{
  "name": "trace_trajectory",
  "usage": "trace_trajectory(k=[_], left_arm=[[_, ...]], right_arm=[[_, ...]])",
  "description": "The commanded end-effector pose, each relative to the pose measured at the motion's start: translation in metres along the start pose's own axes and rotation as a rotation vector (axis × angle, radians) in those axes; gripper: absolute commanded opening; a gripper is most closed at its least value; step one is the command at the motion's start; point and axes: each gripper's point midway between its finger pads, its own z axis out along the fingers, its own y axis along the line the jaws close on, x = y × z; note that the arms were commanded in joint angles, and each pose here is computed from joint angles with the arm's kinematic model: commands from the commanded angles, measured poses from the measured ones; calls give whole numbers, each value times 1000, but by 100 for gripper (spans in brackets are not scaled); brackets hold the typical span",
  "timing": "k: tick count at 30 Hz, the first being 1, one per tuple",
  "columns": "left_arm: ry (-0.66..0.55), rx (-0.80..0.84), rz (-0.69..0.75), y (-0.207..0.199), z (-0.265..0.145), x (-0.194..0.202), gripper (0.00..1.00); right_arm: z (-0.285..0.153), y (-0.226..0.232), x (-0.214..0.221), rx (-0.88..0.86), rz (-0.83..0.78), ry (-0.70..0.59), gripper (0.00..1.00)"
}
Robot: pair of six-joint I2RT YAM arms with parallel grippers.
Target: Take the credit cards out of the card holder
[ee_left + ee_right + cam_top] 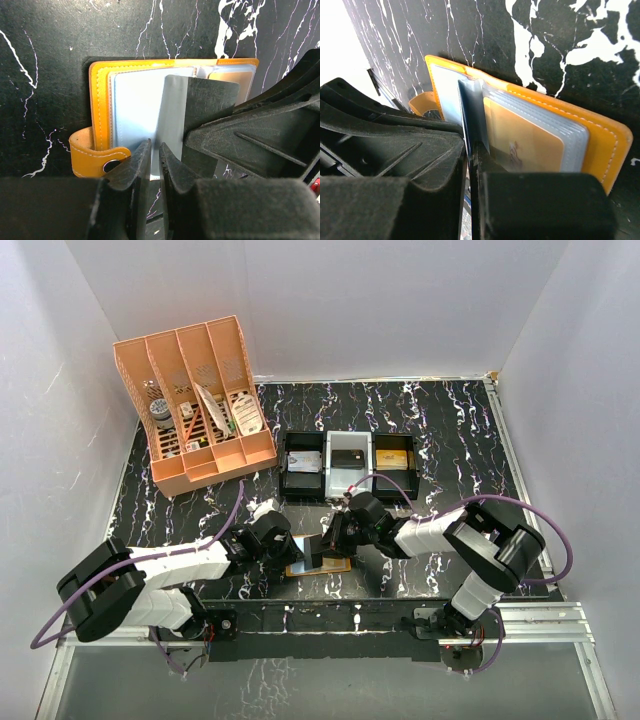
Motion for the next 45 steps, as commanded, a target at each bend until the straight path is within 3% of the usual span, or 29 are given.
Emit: trace_trajectory(k=[1, 11, 15, 23, 28, 34, 45], left_arm=[[18, -96, 32, 29, -2, 8, 13], [18, -121, 36, 35, -5, 8, 12], [3, -89, 64, 23, -13, 0, 17], [-16, -44, 241, -15, -48, -30, 41], [9, 64, 268, -38, -70, -36, 56], [-3, 78, 251, -29, -87, -36, 71], [-14, 120, 250, -33, -106, -37, 85]], right_arm=[[-2, 14, -12, -1, -52, -47, 4], [-22, 23, -23, 27, -83, -124, 0], [-33, 22, -28, 58, -94, -163, 0], [-54, 31, -37, 52, -103, -251, 0], [-65, 33, -36, 55, -126, -264, 0], [-78, 25, -22, 42, -125, -245, 0], [-113, 21, 1, -13, -162, -239, 0]])
